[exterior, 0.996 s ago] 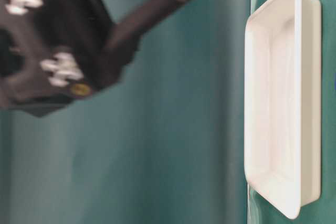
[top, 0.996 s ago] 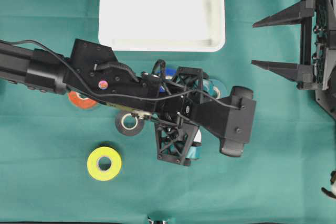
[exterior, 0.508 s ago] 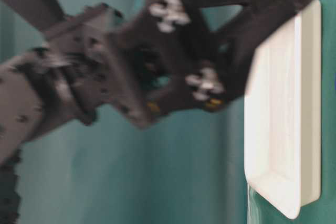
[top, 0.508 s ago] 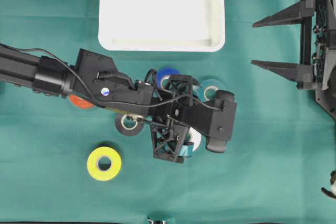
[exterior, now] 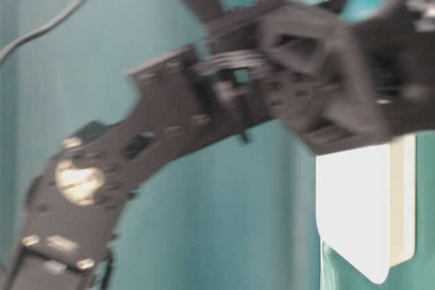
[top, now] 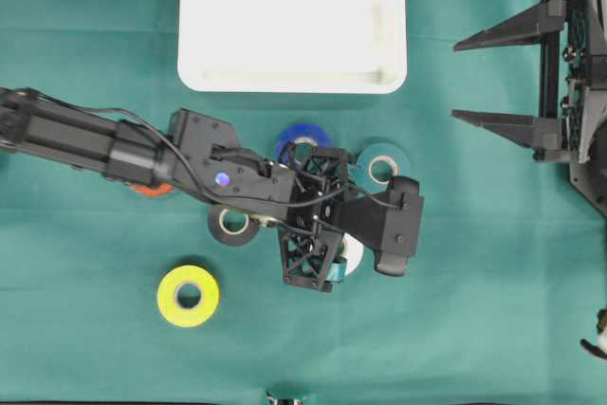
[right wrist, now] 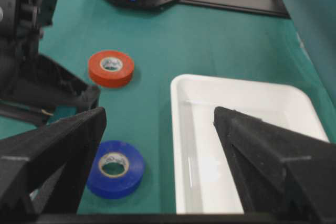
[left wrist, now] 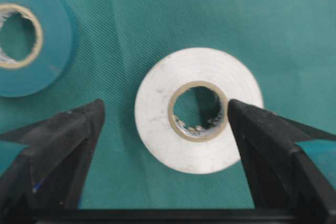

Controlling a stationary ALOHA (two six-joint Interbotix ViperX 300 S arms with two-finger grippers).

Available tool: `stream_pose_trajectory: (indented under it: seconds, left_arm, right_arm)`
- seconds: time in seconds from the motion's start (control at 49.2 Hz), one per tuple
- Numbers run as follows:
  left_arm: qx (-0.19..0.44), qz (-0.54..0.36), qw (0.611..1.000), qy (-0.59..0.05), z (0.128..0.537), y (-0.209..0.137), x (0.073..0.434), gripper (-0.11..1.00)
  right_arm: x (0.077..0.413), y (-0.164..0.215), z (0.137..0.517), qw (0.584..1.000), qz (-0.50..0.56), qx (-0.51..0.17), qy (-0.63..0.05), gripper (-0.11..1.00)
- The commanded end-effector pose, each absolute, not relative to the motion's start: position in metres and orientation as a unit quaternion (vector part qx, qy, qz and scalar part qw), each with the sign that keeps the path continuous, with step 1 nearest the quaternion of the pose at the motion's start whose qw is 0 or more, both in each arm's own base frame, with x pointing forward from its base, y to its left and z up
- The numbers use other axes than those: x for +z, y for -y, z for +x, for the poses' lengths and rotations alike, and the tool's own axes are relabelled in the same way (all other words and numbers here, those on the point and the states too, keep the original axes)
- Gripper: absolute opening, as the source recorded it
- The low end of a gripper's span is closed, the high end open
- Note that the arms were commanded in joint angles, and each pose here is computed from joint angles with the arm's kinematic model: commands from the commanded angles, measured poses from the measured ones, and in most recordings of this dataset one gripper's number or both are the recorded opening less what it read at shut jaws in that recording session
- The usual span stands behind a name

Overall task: Pick up the tape from a random location and place it into the white case.
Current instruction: 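Lower the left gripper and close it on the white tape roll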

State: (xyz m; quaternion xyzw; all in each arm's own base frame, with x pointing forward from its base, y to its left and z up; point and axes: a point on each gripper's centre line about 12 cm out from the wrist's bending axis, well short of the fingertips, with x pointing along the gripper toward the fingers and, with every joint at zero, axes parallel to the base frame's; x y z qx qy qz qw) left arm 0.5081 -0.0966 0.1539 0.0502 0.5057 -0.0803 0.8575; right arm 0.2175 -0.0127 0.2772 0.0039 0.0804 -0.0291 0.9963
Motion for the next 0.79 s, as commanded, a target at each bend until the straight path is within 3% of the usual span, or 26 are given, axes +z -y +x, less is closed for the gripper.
stream_pose_trajectory:
  seconds: [0.0, 0.366, 0.772]
  left_arm:
    - [-0.078, 0.049, 0.862, -0.498, 0.512, 0.095, 0.157, 1.00]
    - [-0.076, 0.051, 0.845, -0.527, 0.512, 0.094, 0.115, 1.00]
    - [-0.078, 0.054, 0.839, -0.536, 0.508, 0.096, 0.109, 1.00]
  right_arm:
    - [0.286, 0.013, 0.221, 0.997, 0.003, -0.030, -0.070, 0.92]
    - [0.283, 0.013, 0.223, 0.997, 0.003, -0.030, -0.077, 0.92]
    - [0.283, 0.013, 0.224, 0.997, 0.001, -0.029, -0.078, 0.92]
